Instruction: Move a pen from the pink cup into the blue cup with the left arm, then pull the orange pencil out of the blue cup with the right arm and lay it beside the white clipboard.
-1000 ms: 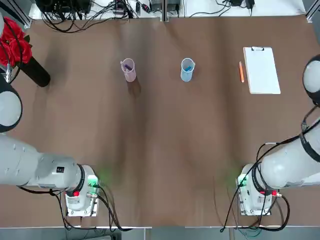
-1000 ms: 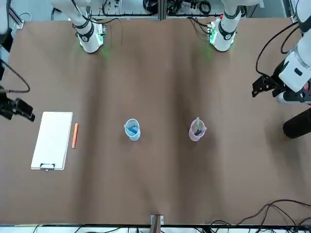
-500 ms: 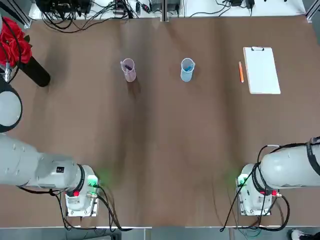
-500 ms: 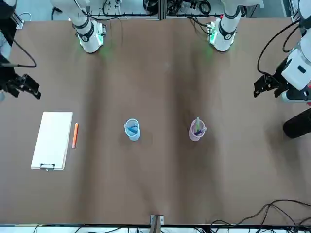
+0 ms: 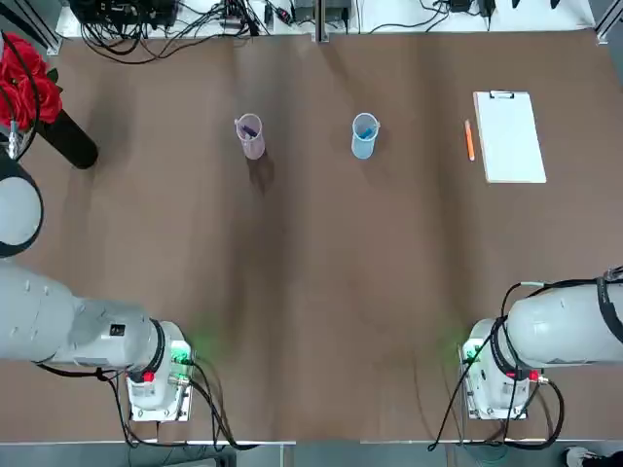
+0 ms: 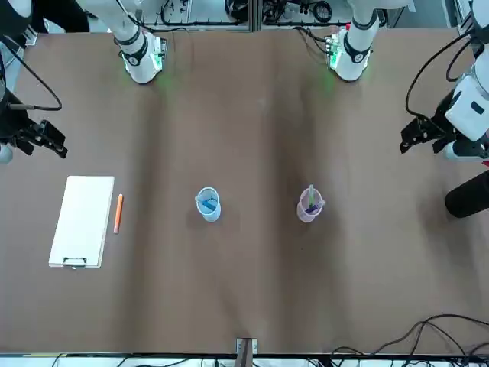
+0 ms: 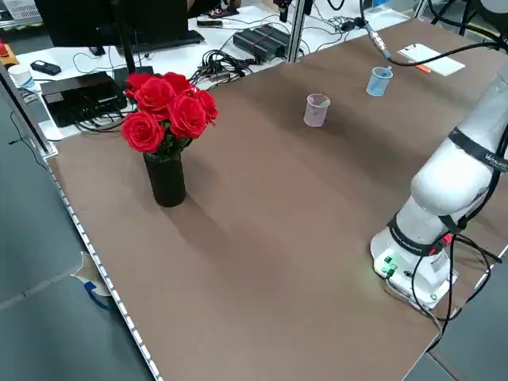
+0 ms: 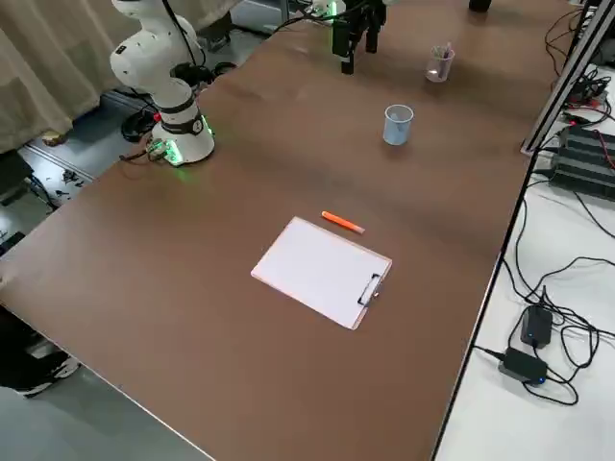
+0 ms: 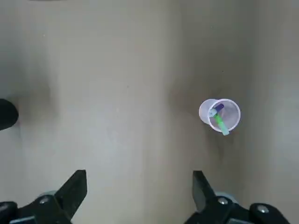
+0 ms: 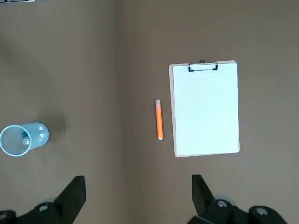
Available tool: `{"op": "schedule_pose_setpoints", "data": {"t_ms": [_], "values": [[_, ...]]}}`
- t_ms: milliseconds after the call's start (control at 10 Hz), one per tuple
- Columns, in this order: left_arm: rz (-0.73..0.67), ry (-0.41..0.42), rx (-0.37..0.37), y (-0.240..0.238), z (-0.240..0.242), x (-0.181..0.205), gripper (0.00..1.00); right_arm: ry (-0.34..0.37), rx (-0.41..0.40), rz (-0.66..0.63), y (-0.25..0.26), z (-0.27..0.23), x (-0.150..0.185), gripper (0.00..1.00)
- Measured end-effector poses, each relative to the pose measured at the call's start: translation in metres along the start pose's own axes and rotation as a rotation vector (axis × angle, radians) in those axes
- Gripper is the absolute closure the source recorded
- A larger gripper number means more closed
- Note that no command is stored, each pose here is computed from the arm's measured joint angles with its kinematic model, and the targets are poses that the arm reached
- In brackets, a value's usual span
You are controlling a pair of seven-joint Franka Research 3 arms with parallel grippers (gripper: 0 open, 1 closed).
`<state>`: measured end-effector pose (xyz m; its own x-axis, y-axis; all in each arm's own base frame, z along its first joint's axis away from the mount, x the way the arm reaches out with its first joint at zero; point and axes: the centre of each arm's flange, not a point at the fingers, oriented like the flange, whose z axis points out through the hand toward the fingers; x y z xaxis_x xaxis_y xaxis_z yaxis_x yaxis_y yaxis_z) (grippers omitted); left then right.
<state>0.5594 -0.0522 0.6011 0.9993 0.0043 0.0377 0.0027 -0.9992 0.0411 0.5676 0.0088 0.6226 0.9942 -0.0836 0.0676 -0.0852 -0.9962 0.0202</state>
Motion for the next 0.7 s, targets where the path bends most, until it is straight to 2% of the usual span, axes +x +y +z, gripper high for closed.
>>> {"op": "schedule_pose_setpoints", "data": {"t_ms": [700], "values": [[-0.039,0.006,0.000,-0.022,-0.003,0.002,0.00,0.029,0.002,0.001,0.000,-0.009,0.000,0.00]]}}
